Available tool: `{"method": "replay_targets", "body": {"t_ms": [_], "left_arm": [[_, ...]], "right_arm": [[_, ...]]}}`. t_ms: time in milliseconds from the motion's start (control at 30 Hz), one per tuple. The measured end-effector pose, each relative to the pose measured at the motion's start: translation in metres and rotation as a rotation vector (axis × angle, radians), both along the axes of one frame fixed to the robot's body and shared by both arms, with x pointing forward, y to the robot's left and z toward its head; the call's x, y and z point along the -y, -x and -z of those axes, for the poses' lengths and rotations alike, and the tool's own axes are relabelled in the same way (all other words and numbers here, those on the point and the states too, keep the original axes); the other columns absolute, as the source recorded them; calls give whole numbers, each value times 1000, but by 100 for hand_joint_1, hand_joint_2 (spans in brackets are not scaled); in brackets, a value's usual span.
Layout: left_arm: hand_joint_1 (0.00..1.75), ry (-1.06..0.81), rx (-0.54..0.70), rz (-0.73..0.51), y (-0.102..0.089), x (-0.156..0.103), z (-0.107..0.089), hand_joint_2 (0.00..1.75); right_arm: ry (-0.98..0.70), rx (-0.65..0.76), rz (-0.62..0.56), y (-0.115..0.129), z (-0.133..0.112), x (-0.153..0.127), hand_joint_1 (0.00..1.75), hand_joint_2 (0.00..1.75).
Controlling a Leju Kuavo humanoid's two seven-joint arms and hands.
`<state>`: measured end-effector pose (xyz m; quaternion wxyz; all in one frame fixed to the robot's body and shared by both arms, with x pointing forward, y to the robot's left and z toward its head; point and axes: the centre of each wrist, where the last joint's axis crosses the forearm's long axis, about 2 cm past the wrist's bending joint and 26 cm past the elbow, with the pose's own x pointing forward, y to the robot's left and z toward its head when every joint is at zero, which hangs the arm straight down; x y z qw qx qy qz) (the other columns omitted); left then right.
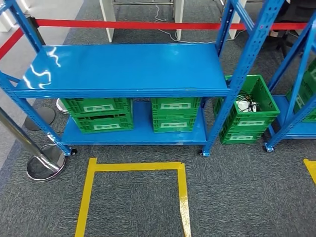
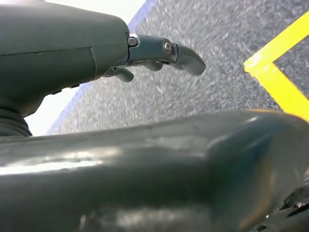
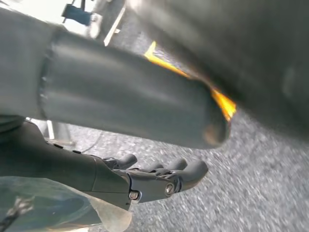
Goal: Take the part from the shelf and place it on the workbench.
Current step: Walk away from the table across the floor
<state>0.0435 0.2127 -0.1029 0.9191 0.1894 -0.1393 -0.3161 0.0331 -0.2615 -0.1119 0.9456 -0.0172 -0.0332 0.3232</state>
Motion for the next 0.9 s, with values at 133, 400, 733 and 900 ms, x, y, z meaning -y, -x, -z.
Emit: {"method": "replay_targets", "body": {"t_ms": [133, 400, 733, 900], "left_arm": [[0, -1, -1, -1, -1, 0, 0, 0], [0, -10, -31, 15, 1, -2, 1, 87], [0, -19, -82, -73, 0, -9, 2, 175], [0, 17, -56, -152, -12, -22, 1, 44]], "right_arm": [[1, -2, 1, 1, 0, 0, 0, 0], [14, -38, -5, 1, 0, 0, 0, 175], [50, -115, 73, 9, 1, 2, 0, 175], [35, -140, 141, 31, 2, 7, 0, 175]]}}
